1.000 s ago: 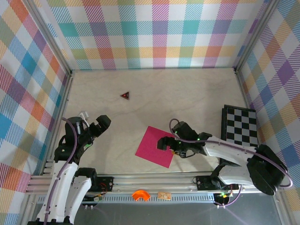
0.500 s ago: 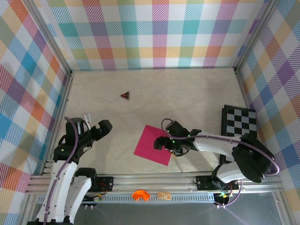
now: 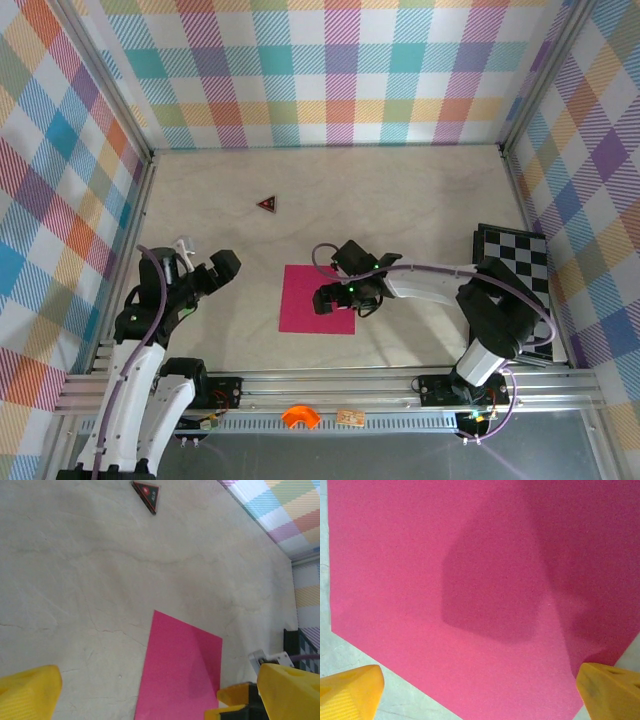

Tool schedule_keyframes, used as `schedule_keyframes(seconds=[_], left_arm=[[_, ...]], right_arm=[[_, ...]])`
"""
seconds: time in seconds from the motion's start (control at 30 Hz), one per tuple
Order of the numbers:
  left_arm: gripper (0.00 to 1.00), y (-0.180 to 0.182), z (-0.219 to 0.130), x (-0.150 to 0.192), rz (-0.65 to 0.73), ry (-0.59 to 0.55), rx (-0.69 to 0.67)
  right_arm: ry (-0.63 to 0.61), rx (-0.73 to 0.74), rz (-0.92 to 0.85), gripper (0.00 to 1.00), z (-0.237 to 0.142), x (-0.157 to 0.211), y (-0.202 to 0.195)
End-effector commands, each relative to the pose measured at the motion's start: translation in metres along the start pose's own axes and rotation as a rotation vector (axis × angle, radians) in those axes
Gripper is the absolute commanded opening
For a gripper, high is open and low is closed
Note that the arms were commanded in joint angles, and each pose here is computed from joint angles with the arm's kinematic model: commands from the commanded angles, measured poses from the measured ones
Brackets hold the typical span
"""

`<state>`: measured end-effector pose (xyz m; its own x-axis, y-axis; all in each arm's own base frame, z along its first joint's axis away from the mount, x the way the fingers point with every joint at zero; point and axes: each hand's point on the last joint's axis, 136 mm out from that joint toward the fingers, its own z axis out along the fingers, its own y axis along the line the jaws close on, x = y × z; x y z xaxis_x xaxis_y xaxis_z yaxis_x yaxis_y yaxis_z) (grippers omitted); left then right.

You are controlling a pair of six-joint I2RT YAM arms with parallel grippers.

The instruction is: Fold a paper plane with a square sheet of paper (pick it up from the middle)

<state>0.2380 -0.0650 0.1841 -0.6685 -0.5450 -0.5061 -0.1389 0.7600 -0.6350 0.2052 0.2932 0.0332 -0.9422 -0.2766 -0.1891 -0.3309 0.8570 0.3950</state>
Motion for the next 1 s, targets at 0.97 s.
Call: schedule_keyframes(seconds=[0.97], left_arm=[[1.0,-0.073,0.1,0.054,0.3,0.248,-0.267]], right_arm=[[-0.403,0.067,0.476,0.99,-0.133,0.007,-0.106]])
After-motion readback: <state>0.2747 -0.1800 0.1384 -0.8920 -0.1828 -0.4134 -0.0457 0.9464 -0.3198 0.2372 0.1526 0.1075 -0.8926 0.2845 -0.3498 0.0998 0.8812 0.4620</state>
